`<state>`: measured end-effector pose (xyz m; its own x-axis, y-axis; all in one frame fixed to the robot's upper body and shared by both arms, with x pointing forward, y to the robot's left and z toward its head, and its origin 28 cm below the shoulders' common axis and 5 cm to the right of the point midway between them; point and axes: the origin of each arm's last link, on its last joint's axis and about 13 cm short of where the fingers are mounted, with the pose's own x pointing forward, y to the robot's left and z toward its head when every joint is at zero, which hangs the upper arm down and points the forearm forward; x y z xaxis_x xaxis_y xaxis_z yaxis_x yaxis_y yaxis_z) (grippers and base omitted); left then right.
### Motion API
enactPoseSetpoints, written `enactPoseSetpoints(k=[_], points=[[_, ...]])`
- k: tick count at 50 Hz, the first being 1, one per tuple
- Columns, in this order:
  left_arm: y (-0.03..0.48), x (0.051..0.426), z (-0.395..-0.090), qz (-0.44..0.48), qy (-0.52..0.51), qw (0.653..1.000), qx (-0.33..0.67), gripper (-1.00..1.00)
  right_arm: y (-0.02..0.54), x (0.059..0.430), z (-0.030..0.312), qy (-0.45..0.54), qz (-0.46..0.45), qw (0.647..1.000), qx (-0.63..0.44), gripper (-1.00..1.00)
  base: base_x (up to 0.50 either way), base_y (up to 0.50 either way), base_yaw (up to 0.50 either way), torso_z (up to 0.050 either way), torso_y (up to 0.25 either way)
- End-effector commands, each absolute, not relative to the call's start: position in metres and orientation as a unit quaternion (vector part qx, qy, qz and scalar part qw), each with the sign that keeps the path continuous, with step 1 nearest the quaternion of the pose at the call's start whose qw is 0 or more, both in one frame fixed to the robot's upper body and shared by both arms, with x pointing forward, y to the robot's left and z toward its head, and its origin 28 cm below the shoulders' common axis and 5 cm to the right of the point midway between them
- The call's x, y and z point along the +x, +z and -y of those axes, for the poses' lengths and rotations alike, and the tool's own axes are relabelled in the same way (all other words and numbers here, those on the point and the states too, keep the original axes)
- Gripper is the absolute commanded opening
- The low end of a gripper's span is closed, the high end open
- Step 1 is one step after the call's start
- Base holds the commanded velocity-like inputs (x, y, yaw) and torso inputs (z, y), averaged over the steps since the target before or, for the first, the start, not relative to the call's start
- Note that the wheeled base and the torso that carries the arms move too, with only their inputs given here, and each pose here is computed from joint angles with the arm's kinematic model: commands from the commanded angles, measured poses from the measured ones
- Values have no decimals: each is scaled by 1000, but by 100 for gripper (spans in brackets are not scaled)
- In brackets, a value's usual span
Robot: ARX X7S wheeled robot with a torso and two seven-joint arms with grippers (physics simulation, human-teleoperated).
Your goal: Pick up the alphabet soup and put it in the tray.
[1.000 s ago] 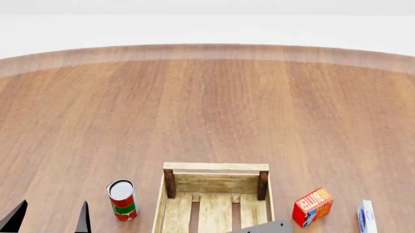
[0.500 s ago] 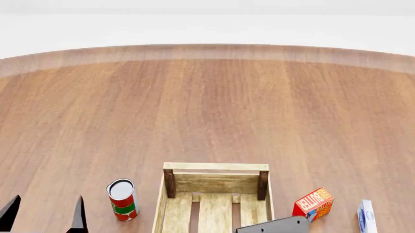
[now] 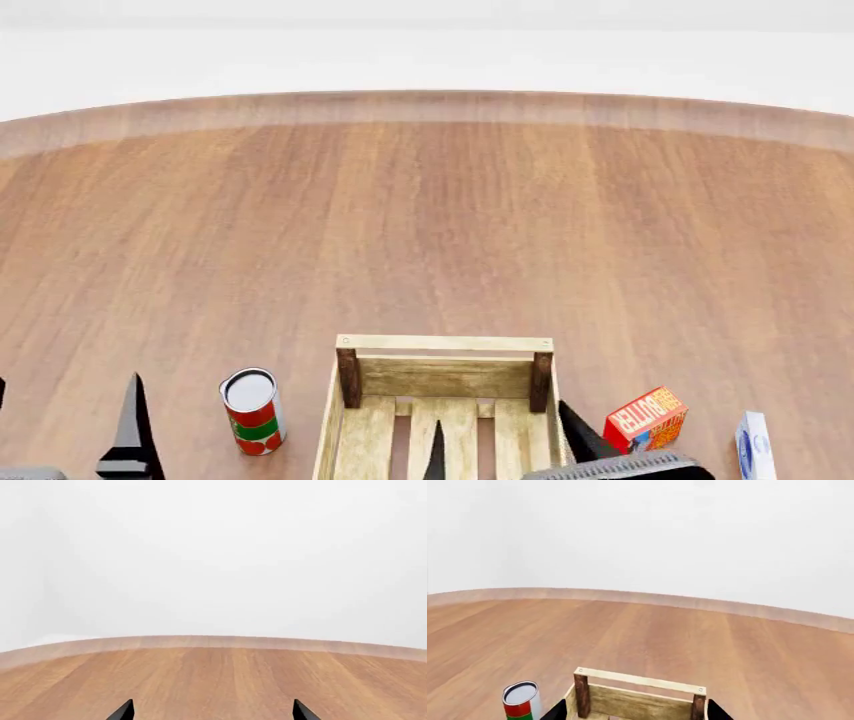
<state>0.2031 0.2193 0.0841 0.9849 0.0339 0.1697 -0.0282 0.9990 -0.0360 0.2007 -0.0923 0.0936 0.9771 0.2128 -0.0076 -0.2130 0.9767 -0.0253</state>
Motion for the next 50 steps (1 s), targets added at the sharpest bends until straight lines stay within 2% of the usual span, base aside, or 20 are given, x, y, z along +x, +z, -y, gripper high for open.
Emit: enactPoseSetpoints(k=[1, 12, 50], points=[[93, 200, -219, 97, 16, 995, -22, 100, 103, 192, 91, 95, 82, 992, -31, 100, 0, 0, 0, 0, 0], [100, 198, -219, 109, 15, 994, -24, 100, 113, 190, 92, 77, 135, 987, -32, 100, 0, 0, 0, 0, 0], [115, 195, -222, 130, 19, 991, -33, 100, 134, 179, 91, 62, 235, 969, -36, 100, 0, 0, 0, 0, 0]])
